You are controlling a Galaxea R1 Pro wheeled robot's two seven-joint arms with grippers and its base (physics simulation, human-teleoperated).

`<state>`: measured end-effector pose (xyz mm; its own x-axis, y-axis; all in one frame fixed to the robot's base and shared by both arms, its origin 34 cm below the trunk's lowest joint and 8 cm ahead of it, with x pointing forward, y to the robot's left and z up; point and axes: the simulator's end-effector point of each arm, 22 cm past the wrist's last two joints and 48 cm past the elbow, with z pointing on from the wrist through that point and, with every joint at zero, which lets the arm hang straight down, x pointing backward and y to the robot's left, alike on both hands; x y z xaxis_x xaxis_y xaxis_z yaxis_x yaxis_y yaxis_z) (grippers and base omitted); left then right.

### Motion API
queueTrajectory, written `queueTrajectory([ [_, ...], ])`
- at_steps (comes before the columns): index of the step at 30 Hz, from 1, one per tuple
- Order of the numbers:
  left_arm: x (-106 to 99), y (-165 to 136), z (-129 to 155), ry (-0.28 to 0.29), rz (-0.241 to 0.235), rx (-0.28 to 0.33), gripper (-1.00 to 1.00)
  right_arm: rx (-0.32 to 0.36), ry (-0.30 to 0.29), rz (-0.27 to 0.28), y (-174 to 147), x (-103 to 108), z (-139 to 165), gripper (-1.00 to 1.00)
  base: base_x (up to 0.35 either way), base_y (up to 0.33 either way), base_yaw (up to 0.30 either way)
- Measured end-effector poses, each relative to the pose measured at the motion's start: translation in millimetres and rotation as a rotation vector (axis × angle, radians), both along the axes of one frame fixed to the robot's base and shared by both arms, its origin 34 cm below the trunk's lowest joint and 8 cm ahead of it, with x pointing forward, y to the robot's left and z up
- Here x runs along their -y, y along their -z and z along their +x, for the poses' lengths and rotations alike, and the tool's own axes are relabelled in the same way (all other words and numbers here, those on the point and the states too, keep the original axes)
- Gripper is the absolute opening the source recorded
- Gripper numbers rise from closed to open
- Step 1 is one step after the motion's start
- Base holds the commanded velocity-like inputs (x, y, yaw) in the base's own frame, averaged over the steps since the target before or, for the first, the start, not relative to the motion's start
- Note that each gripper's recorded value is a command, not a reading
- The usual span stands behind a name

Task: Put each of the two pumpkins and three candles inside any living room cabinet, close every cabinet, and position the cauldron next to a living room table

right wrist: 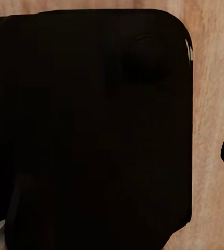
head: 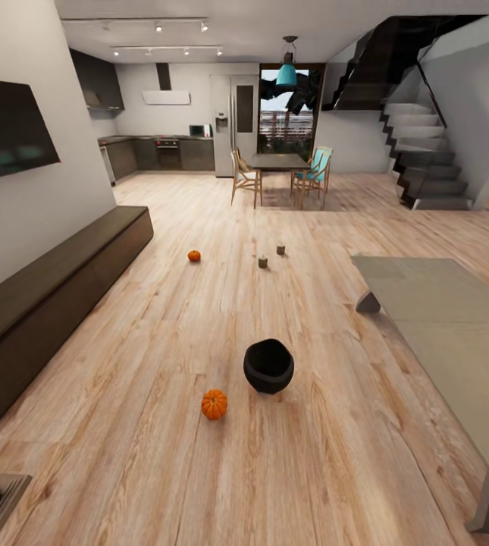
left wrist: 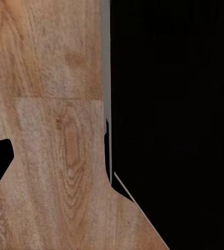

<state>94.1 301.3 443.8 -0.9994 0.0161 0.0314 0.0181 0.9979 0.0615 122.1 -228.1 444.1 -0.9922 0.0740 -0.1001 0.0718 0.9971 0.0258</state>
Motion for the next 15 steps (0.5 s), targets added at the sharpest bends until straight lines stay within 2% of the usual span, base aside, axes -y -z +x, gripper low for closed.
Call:
queueTrajectory([
  [15, 0.0, 1.0, 9.2, 0.0, 0.0, 0.024, 1.0, 0.024, 0.0, -0.001, 0.3, 1.0, 8.9, 1.0, 0.0, 0.0, 0.0],
])
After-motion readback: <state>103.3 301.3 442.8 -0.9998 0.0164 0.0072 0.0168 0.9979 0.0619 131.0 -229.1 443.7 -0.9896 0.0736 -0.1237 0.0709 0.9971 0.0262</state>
